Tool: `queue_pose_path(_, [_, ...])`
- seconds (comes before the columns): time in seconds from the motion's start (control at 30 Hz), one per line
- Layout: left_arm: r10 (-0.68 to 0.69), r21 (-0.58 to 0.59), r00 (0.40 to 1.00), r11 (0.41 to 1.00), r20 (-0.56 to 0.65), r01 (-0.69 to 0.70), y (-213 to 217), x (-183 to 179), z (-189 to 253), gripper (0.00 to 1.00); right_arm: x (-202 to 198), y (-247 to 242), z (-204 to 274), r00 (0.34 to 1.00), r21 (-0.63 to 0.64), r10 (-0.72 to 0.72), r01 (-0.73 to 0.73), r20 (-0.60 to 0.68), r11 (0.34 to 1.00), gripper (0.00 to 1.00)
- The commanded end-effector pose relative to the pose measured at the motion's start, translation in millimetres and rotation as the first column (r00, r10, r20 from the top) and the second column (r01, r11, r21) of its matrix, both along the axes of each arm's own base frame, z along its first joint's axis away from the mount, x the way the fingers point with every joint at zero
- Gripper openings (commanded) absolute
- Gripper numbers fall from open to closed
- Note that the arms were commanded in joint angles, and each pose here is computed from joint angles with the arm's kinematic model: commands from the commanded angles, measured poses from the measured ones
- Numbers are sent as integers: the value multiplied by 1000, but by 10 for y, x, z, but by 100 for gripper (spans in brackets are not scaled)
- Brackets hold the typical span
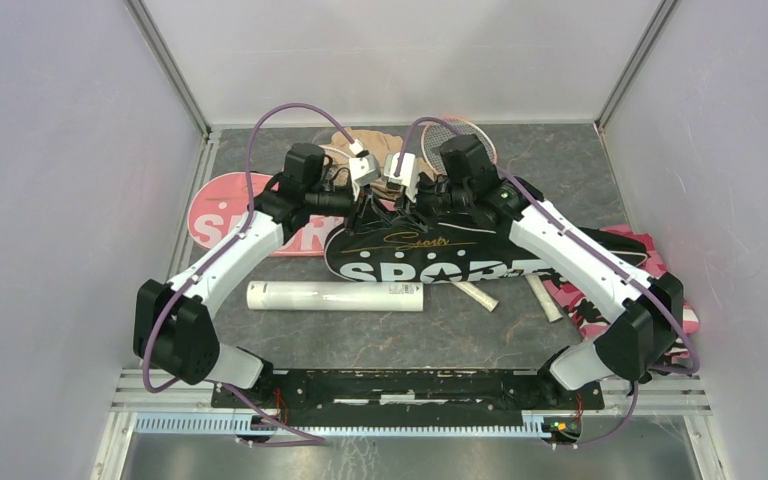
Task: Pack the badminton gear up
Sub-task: Zip the racket bag at the center of the board.
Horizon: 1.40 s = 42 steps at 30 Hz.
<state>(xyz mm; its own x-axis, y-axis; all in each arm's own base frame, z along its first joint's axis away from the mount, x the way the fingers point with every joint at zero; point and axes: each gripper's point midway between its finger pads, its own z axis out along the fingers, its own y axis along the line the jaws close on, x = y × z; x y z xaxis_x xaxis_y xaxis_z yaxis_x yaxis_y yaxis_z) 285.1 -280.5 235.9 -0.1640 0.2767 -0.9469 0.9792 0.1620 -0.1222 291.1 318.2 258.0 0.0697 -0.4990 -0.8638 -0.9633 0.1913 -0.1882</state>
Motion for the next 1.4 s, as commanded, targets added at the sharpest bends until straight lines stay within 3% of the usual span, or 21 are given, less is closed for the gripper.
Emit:
queue_pose_path(0.0, [-25, -49, 994, 998, 109, 31, -19, -41, 279, 2, 82, 25, 206, 997, 6, -3, 2, 71, 1000, 37])
queue_pose_path(0.37, [-51, -42, 992, 998, 116, 56, -11, -91, 249, 2, 23, 118, 283, 993, -11, 59, -58, 98, 998, 42])
queue_pose_path(0.7, [-53, -41, 991, 997, 119, 59, -8, -97, 252, 2, 21, 120, 218, 993, -46, 71, -67, 89, 997, 38])
queue_pose_path(0.87, [-56, -40, 991, 997, 120, 61, -9, -97, 247, 2, 12, 120, 222, 993, -50, 76, -72, 89, 996, 30])
queue_pose_path(1.13, [-76, -15, 984, 997, 160, 79, 13, -101, 196, 2, -14, 49, 296, 990, -61, 74, -67, 119, 996, 1])
queue_pose_path(1.37, [-113, 28, 966, 994, 233, 109, 46, -69, 145, 2, -81, -67, 305, 988, -77, 67, -57, 136, 995, 0])
